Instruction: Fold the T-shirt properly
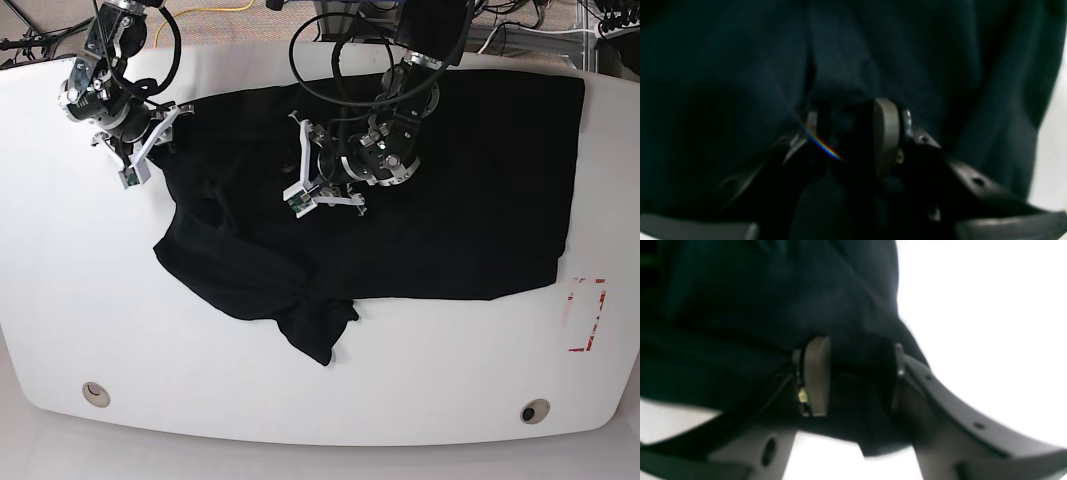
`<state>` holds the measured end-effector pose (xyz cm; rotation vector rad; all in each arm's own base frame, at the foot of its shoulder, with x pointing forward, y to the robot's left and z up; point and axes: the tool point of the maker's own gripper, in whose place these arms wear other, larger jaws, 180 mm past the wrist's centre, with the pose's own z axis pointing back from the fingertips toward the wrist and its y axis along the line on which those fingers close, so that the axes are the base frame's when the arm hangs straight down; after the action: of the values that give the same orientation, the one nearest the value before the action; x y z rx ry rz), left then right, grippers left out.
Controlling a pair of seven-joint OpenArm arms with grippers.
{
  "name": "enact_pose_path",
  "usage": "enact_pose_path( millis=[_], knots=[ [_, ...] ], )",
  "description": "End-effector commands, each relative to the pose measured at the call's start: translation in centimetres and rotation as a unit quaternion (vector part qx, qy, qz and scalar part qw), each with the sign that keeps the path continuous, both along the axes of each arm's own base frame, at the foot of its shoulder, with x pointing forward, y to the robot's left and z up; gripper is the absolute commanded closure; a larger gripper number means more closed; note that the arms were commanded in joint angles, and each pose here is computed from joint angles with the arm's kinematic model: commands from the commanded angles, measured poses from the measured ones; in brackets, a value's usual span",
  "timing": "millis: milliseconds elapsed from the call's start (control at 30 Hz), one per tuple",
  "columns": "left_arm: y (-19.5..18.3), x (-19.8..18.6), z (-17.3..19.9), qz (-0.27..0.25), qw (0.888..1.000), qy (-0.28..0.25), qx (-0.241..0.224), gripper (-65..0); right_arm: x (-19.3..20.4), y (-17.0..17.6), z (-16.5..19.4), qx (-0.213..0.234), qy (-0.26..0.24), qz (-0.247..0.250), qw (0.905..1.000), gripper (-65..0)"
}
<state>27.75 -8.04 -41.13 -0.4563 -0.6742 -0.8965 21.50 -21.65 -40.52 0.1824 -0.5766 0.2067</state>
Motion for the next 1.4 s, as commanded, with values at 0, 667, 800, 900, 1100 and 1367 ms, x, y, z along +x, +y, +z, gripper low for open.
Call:
enact_pose_path(
  millis=[0, 667, 800, 900, 1100, 1367],
  knots=[
    [0.3, 1.2, 1.3, 0.006, 1.000, -0.023, -0.003, -20.3, 0.1, -0.7, 1.1, -0.016, -0.015, 0.007, 0.9997, -22.5],
    [2.5, 3.6, 6.6, 0.020, 0.994, -0.104, 0.023, -20.3, -2.2, -1.6, 4.6, -0.078, -0.025, 0.021, 0.9964, -22.4],
    [3.6, 3.9, 8.4, 0.026, 0.991, -0.127, 0.042, -20.3, -0.6, -0.8, 5.4, -0.057, -0.045, 0.023, 0.9971, -22.4],
    [6.5, 4.4, 9.5, 0.045, 0.985, -0.146, 0.074, -20.3, 0.7, 1.3, 6.1, -0.016, -0.072, 0.029, 0.9969, -22.4],
    [13.0, 3.0, 9.1, 0.089, 0.976, -0.138, 0.142, -20.3, 3.0, 4.3, 6.5, 0.003, -0.090, 0.058, 0.9943, -22.4],
    [25.8, 0.9, 7.5, 0.210, 0.947, -0.095, 0.223, -19.9, 5.2, 5.1, 6.2, 0.003, -0.096, 0.052, 0.9940, -22.4]
  ],
)
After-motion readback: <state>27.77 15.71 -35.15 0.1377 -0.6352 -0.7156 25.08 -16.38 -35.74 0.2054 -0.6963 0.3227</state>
